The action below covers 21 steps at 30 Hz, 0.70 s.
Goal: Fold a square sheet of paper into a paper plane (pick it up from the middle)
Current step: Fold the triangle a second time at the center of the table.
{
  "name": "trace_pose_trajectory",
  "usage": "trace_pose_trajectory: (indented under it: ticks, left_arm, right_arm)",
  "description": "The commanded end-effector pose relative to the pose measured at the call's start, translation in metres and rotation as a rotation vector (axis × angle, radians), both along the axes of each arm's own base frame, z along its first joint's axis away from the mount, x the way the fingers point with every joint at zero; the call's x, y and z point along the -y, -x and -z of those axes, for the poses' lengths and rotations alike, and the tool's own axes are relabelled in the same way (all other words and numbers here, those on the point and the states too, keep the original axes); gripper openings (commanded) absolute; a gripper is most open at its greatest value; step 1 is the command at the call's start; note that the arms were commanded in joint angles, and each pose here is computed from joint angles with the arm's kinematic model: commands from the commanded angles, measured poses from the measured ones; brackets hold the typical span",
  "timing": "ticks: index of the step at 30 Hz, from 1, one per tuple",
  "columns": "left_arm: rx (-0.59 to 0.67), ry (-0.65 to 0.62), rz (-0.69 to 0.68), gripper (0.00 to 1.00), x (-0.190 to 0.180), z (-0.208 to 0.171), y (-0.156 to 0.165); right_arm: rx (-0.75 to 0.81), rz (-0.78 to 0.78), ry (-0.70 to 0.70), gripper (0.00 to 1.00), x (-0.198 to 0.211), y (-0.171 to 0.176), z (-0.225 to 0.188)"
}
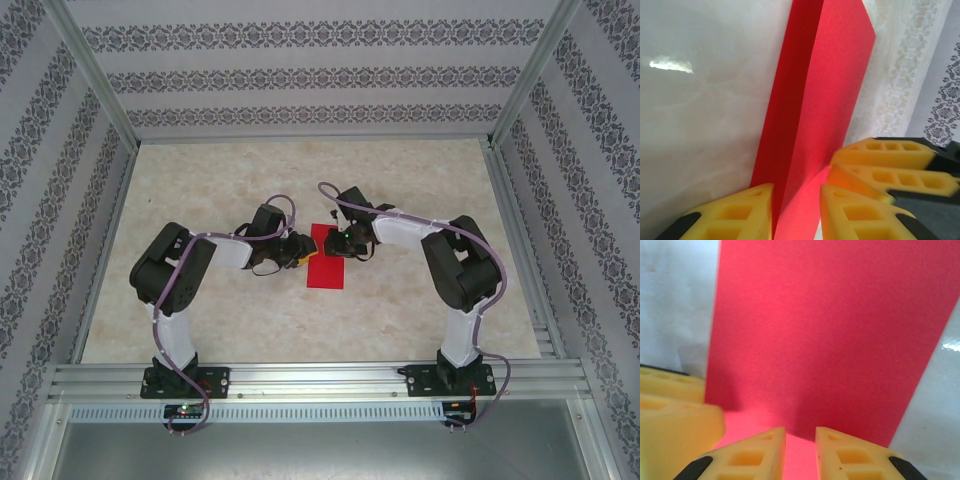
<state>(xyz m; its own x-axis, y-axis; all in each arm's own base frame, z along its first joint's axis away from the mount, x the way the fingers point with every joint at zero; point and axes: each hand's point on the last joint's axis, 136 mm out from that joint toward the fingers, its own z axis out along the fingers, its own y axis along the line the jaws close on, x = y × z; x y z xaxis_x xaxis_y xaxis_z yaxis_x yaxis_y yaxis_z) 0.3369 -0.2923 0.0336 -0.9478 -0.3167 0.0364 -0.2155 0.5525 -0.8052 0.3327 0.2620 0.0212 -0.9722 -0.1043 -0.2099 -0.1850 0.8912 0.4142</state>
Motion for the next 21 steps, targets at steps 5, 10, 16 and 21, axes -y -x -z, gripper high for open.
trace_pose_trajectory:
  ticks: [5, 10, 16, 21]
  left_arm:
    - [0.020, 0.079, 0.072, 0.32, 0.011, -0.020, 0.028]
    - [0.017, 0.065, 0.100, 0.31, 0.011, -0.024, 0.047]
    - [0.032, 0.094, 0.122, 0.28, 0.015, -0.036, 0.059]
    - [0.070, 0.118, 0.150, 0.27, 0.027, -0.046, 0.054]
  right_arm:
    - [-0.045, 0.089, 0.051, 0.23, 0.013, -0.007, 0.015]
    - [-0.061, 0.114, 0.060, 0.22, 0.018, -0.007, 0.019]
    - [-0.079, 0.121, 0.072, 0.22, 0.021, -0.006, 0.024]
    - [-0.092, 0.115, 0.056, 0.21, 0.019, -0.004, 0.024]
